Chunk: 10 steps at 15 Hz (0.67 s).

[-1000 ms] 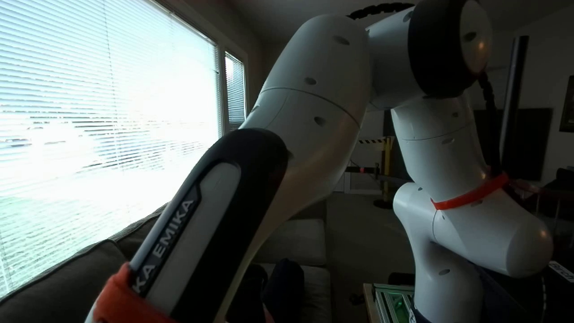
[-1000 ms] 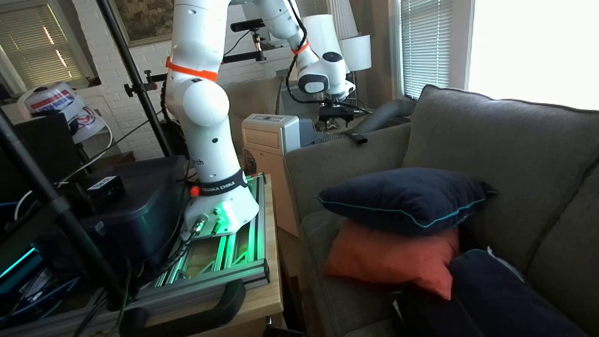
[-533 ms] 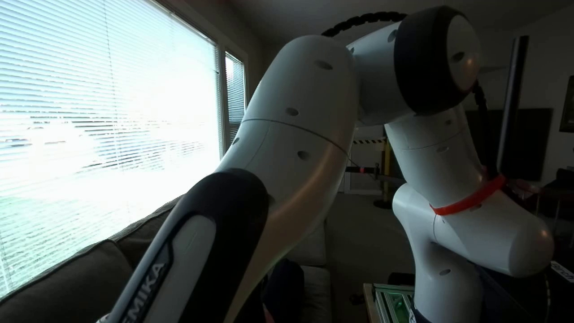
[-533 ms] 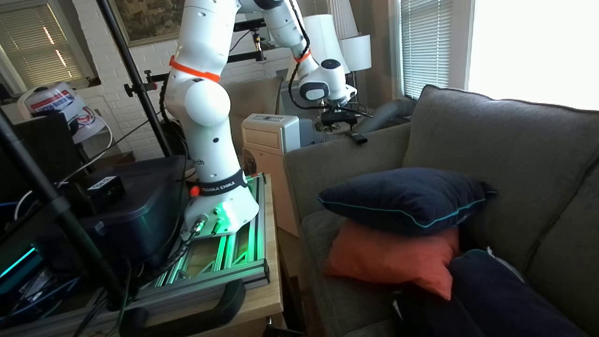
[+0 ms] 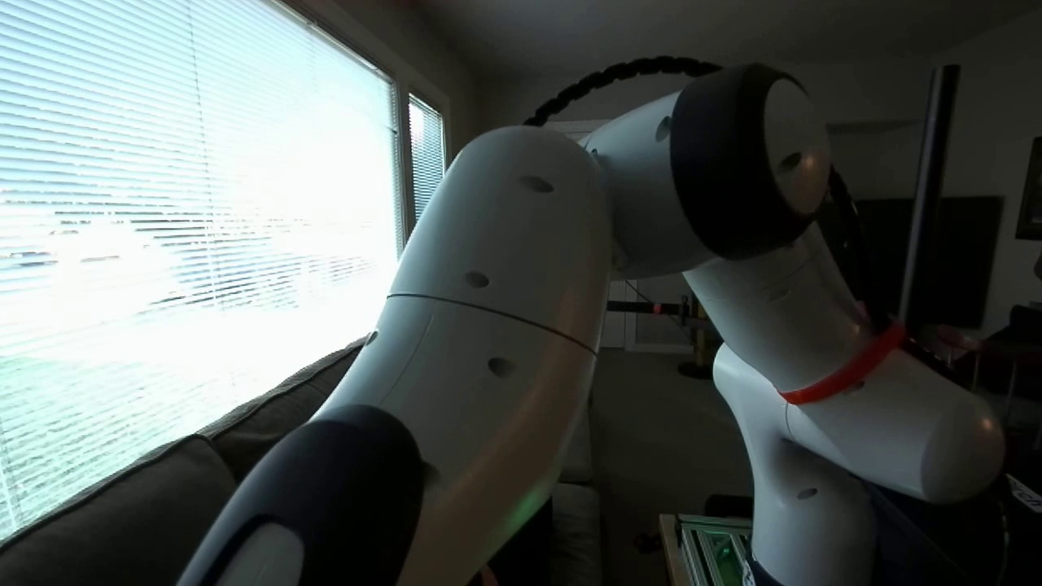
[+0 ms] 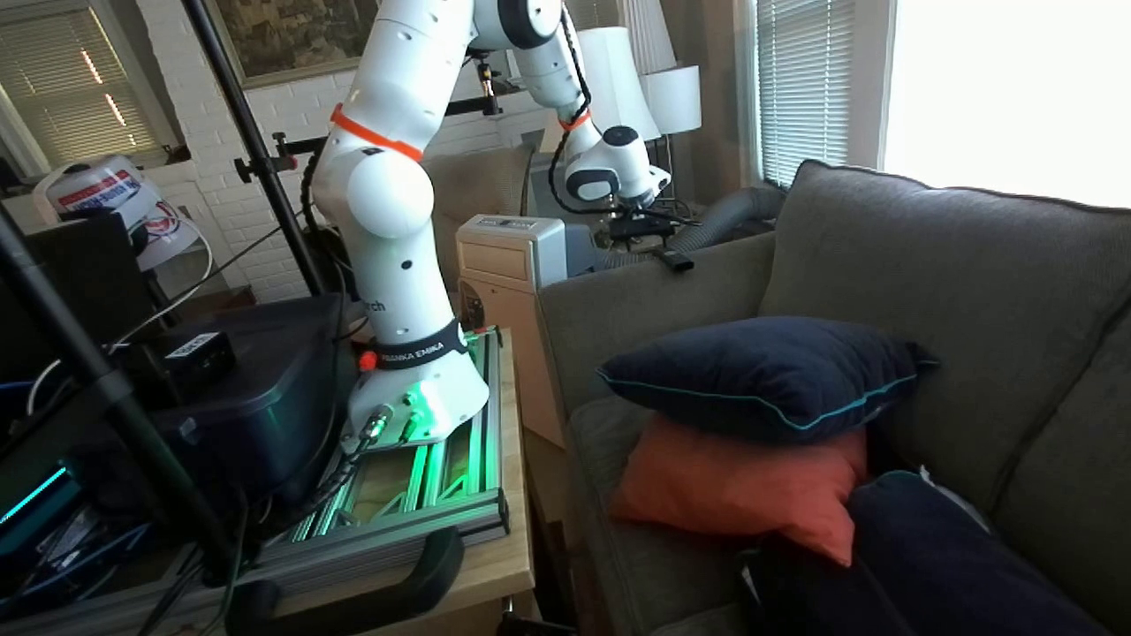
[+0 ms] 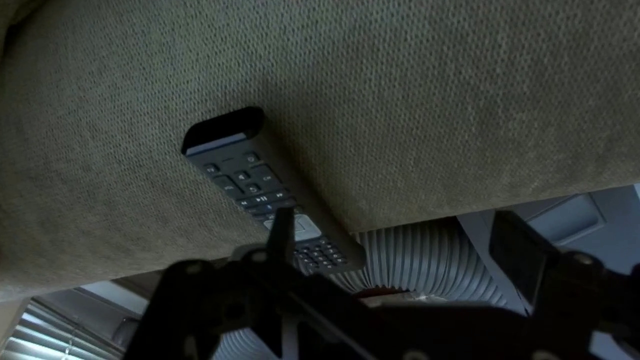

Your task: Put the remote on the pillow

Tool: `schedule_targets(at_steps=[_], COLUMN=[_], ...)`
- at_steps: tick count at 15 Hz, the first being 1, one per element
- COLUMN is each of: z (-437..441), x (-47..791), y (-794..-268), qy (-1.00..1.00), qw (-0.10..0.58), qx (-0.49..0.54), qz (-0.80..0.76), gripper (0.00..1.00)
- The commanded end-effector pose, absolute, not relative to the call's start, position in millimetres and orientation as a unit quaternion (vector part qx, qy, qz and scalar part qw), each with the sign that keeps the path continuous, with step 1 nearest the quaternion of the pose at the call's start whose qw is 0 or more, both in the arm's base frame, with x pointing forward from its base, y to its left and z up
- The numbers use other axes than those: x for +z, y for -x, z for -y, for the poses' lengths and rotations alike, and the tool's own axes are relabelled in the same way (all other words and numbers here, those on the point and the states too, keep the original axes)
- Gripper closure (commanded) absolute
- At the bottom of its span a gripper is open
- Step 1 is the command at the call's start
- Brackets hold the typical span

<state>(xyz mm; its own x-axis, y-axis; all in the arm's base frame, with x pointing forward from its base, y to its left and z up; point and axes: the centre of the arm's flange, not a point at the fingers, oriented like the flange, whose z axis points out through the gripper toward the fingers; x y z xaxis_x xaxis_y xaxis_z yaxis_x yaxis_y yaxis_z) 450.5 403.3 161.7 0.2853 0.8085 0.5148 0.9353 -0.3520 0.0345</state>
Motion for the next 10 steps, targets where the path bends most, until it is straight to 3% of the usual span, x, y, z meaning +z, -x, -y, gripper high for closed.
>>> schedule_targets(at_steps=[1, 10], z=[-410, -410], x=[140, 142], y=[-457, -460], qy=[0.775, 0.776], qw=[0.139, 0.147], qx=[-0.247, -0.238], qz=[0.565, 0.565], gripper=[0.0, 0.0])
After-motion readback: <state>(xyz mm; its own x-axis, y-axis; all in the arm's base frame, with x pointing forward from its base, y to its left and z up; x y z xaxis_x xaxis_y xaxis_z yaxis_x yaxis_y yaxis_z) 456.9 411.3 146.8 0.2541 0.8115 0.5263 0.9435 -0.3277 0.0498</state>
